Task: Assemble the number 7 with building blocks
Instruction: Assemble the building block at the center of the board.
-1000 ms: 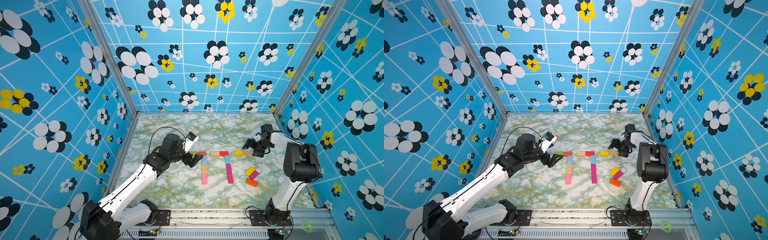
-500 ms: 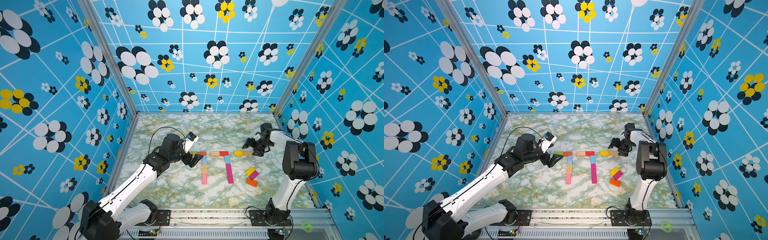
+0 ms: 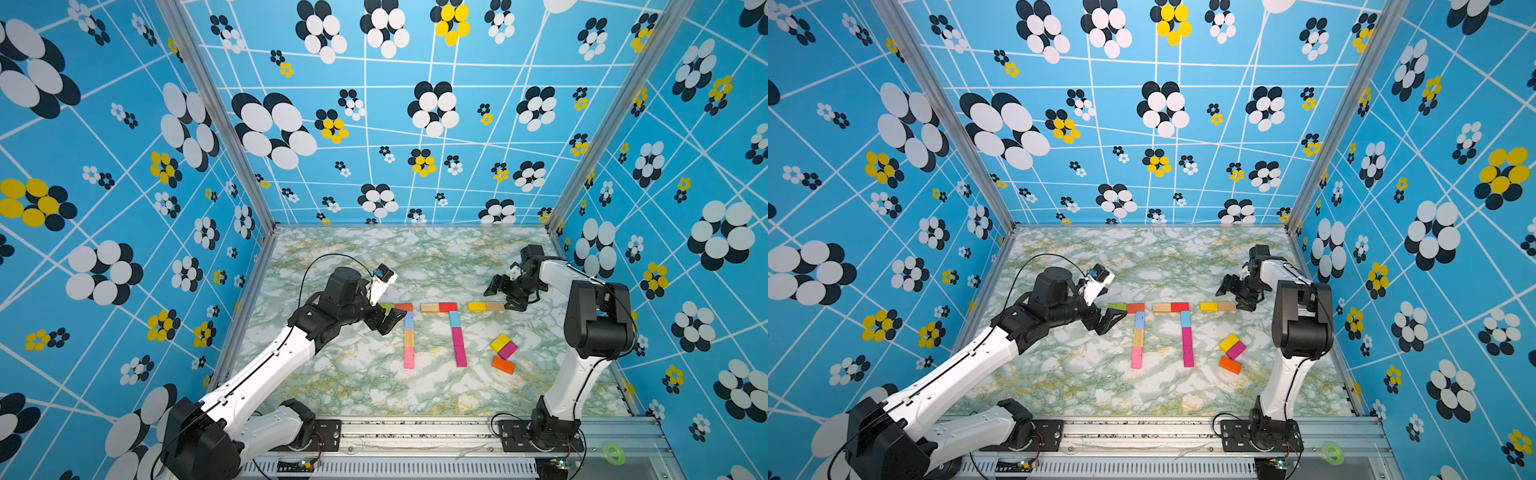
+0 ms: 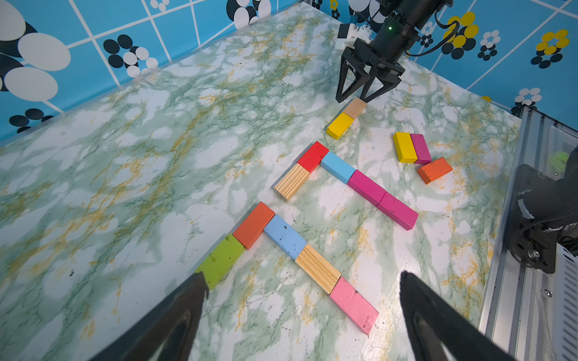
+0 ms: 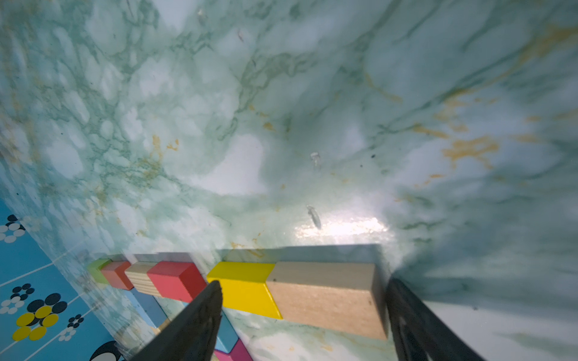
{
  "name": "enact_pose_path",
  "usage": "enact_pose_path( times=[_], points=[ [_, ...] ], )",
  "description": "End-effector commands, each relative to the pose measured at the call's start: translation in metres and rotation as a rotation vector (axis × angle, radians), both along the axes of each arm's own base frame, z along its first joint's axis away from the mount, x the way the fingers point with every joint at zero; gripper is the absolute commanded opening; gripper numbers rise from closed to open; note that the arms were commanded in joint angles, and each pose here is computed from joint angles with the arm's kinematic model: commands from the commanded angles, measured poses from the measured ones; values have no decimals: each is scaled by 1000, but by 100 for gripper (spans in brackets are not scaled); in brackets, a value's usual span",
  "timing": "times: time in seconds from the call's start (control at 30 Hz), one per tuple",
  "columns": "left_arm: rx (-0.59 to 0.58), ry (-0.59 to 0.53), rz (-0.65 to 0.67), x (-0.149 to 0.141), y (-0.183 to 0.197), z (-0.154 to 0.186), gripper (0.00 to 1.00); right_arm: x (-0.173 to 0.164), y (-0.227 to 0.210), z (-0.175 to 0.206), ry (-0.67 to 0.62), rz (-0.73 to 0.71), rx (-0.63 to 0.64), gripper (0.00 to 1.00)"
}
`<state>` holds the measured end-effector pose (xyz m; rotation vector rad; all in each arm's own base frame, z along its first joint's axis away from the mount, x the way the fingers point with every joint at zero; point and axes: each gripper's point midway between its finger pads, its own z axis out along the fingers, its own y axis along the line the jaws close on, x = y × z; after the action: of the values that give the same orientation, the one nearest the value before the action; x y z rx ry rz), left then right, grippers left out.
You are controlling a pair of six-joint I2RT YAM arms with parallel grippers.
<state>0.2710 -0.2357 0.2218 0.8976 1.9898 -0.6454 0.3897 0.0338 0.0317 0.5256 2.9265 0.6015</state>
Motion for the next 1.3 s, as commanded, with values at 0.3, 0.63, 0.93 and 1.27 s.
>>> enact_pose_path(
  times=[0.3, 0.63, 0.93, 1.27],
  points=[
    [18, 0, -8, -1, 0, -6, 99, 7, 10, -15, -3, 51, 18, 85],
    [20, 0, -7, -1, 0, -7, 99, -3, -3, -1, -17, 20, -63, 86],
    [14, 1, -11, -1, -1, -5, 99, -12, -10, 30, -89, 6, -112, 86],
    [22, -3, -9, -3, 0, -6, 99, 13, -3, 9, -84, 31, -56, 86]
  ],
)
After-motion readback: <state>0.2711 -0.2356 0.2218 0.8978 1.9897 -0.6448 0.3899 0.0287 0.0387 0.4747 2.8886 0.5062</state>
